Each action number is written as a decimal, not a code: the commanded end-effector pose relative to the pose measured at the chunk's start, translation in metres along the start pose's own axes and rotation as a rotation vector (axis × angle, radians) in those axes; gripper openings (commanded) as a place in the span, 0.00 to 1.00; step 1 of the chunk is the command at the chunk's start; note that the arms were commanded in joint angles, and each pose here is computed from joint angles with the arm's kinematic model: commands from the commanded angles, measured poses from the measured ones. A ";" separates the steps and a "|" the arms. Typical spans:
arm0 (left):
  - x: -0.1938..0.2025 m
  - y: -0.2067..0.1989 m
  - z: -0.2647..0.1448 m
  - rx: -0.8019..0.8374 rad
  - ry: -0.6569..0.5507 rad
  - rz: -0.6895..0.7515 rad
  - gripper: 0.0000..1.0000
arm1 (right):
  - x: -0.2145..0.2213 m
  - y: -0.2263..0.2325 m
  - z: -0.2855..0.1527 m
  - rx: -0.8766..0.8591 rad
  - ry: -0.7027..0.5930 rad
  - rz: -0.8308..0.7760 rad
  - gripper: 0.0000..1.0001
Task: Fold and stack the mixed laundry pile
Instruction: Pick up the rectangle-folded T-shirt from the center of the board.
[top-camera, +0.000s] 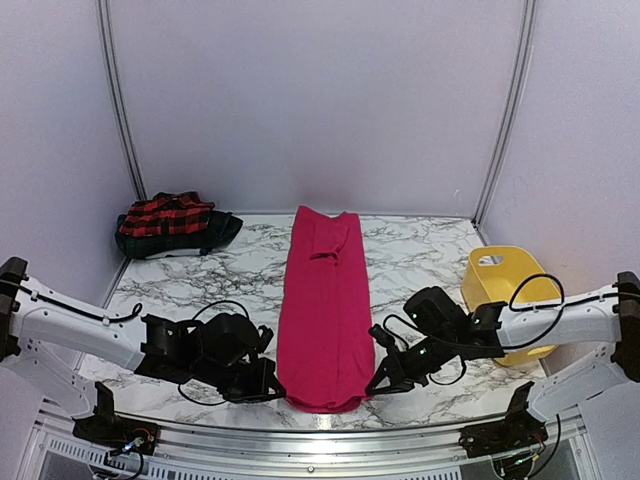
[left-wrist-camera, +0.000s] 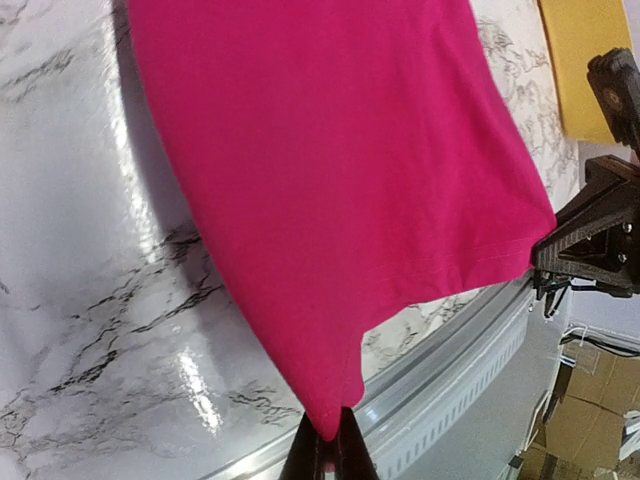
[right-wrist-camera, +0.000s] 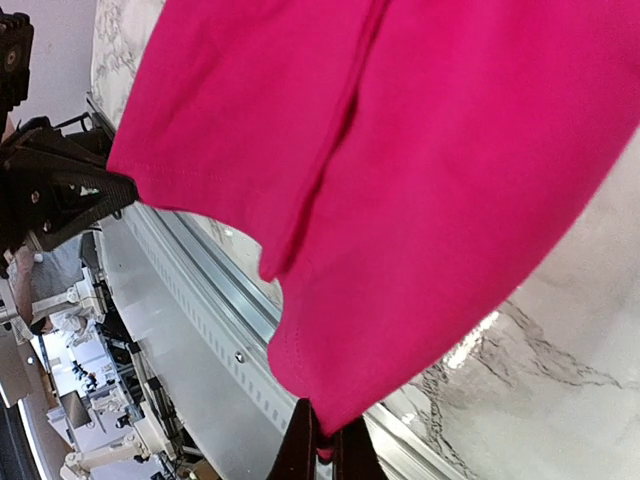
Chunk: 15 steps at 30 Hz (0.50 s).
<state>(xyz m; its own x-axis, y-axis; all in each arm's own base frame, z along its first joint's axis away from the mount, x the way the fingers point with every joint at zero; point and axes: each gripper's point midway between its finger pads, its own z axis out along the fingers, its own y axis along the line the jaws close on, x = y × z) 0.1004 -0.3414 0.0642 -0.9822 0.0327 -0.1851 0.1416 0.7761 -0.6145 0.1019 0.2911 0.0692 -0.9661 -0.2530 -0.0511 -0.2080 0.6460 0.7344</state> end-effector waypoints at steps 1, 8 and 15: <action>-0.023 -0.015 -0.014 -0.003 -0.033 0.047 0.00 | -0.026 0.018 -0.016 0.018 -0.074 -0.042 0.00; -0.094 -0.020 -0.026 0.018 -0.122 0.054 0.00 | -0.084 0.015 -0.035 0.033 -0.215 -0.062 0.00; -0.153 -0.011 -0.013 -0.024 -0.172 0.060 0.00 | -0.152 -0.008 -0.042 0.096 -0.277 -0.092 0.00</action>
<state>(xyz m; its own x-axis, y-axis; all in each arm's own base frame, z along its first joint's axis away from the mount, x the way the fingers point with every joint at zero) 0.2269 -0.3465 0.1157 -0.9434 -0.0808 -0.3216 0.1478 0.7658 -0.6259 0.2176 0.2980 0.0981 -0.9665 -0.1144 -0.2296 -0.2443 0.6830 0.6883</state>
